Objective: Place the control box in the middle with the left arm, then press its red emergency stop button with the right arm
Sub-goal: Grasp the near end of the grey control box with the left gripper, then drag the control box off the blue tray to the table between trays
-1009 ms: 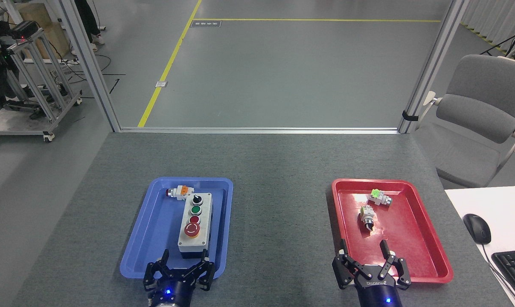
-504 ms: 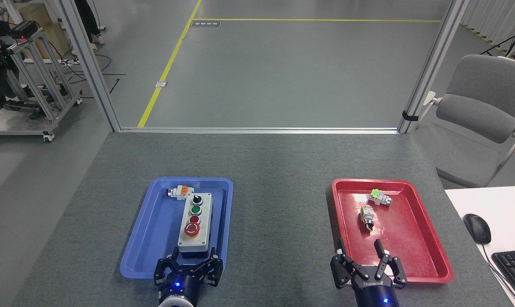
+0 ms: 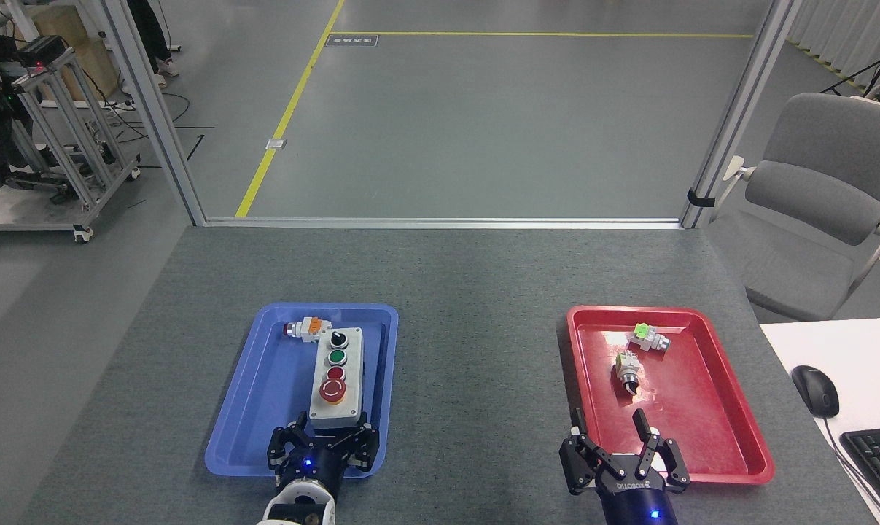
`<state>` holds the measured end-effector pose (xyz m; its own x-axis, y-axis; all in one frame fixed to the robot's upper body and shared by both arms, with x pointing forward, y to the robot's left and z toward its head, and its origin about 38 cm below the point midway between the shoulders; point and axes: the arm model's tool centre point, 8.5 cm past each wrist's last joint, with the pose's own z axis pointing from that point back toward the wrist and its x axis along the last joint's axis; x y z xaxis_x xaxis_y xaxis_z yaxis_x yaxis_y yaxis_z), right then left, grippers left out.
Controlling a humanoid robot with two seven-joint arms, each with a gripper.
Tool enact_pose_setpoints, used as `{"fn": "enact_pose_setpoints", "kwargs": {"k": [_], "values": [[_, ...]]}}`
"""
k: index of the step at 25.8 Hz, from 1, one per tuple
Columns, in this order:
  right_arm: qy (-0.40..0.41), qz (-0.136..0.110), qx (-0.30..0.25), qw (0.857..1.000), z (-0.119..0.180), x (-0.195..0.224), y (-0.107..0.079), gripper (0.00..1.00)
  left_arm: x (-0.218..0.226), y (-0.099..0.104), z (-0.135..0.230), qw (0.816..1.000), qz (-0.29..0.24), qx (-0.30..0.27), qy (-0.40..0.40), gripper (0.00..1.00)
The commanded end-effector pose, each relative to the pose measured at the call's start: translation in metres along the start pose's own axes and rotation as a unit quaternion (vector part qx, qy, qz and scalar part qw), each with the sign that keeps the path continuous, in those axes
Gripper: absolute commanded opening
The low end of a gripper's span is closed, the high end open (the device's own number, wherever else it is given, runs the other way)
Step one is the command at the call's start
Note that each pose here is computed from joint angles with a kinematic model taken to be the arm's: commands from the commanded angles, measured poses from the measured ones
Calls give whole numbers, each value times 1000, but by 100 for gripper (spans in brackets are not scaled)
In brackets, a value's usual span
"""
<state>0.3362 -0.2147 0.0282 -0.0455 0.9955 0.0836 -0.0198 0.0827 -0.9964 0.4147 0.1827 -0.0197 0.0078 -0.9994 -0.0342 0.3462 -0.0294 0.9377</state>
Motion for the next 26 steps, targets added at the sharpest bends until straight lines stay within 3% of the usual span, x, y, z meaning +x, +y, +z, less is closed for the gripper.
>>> {"fn": "enact_pose_setpoints", "kwargs": {"k": [1,12,13,16,18,22,26], "values": [[-7,-2,0,1000,0,2,0,92,-5,8,-10,1000,-4,1,9,99],[-10,-9,5,1000,0,6,4,92,-11,10,-29,1000,-16,-18,12,97],[-10,-9,6,1000,1,6,5,92,-12,10,-30,1000,-16,-18,11,92],[-9,-6,6,1000,1,4,4,92,-17,19,-34,1000,-16,-13,14,61],[-8,-6,6,1000,1,3,4,92,-23,21,-35,1000,-15,-9,16,17],[-6,-4,6,1000,1,1,4,92,-27,27,-35,1000,-13,2,10,1],[-4,-1,6,1000,1,-2,4,92,-29,50,-24,998,-2,55,-21,0]]}}
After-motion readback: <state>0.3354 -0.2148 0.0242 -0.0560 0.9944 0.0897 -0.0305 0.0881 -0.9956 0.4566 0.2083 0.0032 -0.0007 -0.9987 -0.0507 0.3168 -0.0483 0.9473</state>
